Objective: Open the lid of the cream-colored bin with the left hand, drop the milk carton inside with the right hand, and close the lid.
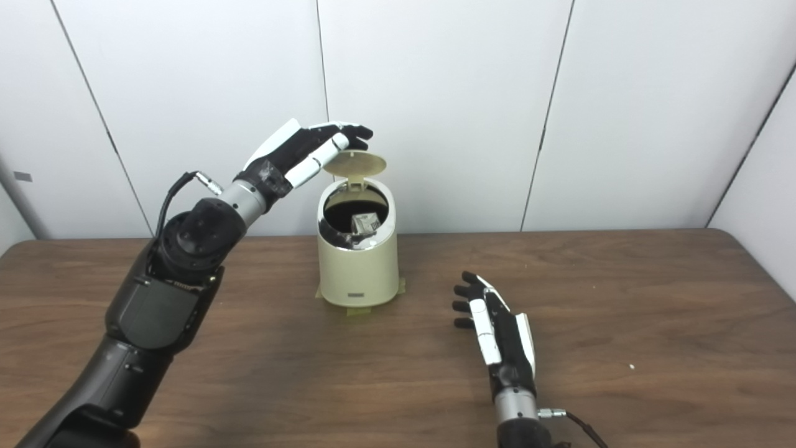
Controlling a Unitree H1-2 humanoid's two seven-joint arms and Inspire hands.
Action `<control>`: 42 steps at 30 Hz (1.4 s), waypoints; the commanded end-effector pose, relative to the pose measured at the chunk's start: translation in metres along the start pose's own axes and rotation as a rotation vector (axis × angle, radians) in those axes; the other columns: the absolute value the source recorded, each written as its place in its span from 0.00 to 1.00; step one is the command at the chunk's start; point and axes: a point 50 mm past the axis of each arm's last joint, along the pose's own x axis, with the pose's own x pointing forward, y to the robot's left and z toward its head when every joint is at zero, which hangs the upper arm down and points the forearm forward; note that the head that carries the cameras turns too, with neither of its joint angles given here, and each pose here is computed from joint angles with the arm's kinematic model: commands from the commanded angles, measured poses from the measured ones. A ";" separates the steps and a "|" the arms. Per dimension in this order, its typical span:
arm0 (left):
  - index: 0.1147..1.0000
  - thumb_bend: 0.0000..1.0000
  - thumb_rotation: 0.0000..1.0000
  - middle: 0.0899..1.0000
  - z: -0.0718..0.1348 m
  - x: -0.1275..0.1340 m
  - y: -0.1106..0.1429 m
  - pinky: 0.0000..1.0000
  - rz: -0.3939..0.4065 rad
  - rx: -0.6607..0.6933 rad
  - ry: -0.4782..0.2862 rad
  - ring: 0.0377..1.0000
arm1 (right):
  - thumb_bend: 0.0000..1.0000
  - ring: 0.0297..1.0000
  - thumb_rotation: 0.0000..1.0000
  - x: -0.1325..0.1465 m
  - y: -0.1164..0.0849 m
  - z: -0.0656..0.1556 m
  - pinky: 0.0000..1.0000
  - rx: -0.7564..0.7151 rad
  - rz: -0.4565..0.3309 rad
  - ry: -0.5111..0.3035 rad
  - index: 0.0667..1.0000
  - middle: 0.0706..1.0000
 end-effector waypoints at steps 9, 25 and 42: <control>0.74 0.44 1.00 0.75 0.038 -0.003 0.028 0.75 -0.021 0.512 -0.140 0.77 | 0.48 0.71 1.00 0.003 0.005 0.003 0.58 0.028 0.010 0.036 0.82 0.75; 0.77 0.48 1.00 0.78 0.014 -0.008 -0.004 0.71 -0.159 0.664 -0.066 0.75 | 0.46 0.67 0.98 0.005 0.000 0.008 0.55 0.024 -0.002 0.022 0.82 0.72; 0.81 0.47 1.00 0.77 -0.002 -0.024 -0.029 0.70 -0.262 0.695 -0.032 0.76 | 0.45 0.67 0.98 0.004 -0.004 0.015 0.54 0.032 0.003 0.019 0.82 0.71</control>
